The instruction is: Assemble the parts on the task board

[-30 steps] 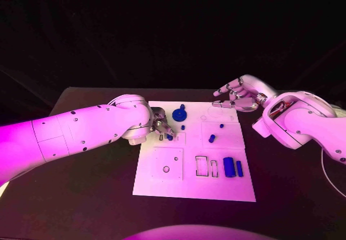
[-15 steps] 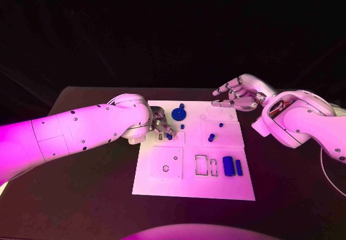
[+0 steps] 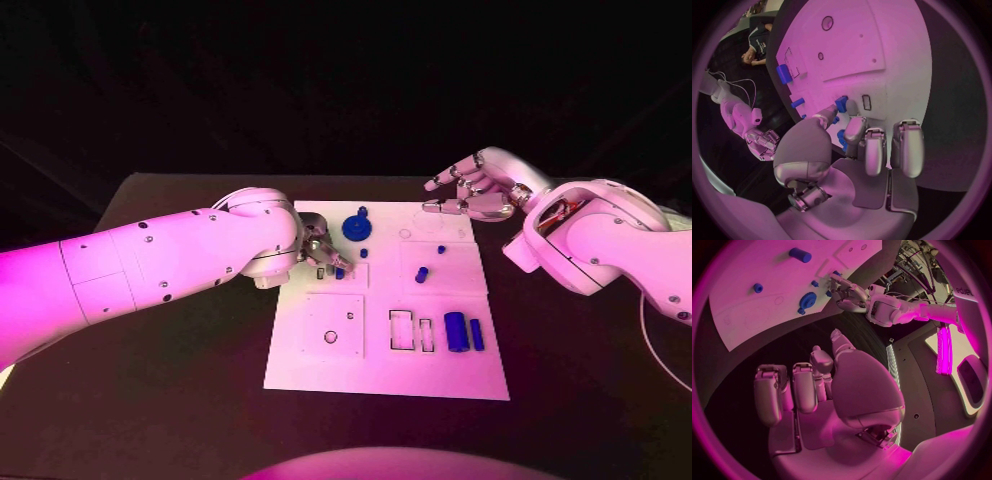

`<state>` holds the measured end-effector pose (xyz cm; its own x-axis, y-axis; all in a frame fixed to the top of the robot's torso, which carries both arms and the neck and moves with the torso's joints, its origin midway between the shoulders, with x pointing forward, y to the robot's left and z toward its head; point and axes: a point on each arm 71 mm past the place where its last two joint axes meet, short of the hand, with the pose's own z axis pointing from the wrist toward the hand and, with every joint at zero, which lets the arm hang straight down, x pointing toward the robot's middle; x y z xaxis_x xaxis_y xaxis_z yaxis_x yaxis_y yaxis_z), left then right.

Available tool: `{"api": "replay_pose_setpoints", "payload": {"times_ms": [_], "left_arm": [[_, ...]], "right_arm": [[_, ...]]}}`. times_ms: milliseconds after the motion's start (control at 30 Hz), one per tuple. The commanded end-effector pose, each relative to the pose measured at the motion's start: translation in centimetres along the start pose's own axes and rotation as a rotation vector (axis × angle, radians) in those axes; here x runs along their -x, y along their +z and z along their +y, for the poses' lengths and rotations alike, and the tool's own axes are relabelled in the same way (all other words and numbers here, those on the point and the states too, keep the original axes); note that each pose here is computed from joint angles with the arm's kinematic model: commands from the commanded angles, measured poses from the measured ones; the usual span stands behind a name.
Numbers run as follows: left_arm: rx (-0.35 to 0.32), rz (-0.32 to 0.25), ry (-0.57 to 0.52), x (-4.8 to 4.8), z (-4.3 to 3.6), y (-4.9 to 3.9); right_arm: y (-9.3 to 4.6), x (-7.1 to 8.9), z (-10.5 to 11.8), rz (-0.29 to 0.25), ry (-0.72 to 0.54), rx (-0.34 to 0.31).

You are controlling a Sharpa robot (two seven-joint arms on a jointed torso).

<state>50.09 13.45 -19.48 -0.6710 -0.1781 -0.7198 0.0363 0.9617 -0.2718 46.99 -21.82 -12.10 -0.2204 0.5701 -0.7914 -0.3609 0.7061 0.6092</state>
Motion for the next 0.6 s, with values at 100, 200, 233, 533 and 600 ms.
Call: {"api": "replay_pose_setpoints", "payload": {"times_ms": [100, 200, 233, 533, 600], "left_arm": [[0.007, 0.018, 0.006, -0.56, 0.2, 0.1], [0.005, 0.01, -0.001, -0.46, 0.2, 0.04], [0.004, 0.007, -0.003, -0.42, 0.2, 0.0], [-0.014, -0.009, -0.04, 0.01, 0.29, -0.85], [-0.026, -0.007, -0.069, 0.27, 0.31, -1.27]], "right_arm": [[0.0, -0.1, 0.0, 0.01, -0.009, 0.005], [0.0, -0.1, 0.0, 0.009, -0.009, 0.004], [0.0, -0.1, 0.0, 0.009, -0.009, 0.004], [0.0, 0.0, -0.1, 0.007, -0.01, 0.003], [0.0, 0.0, -0.2, 0.006, -0.01, 0.001]]}}
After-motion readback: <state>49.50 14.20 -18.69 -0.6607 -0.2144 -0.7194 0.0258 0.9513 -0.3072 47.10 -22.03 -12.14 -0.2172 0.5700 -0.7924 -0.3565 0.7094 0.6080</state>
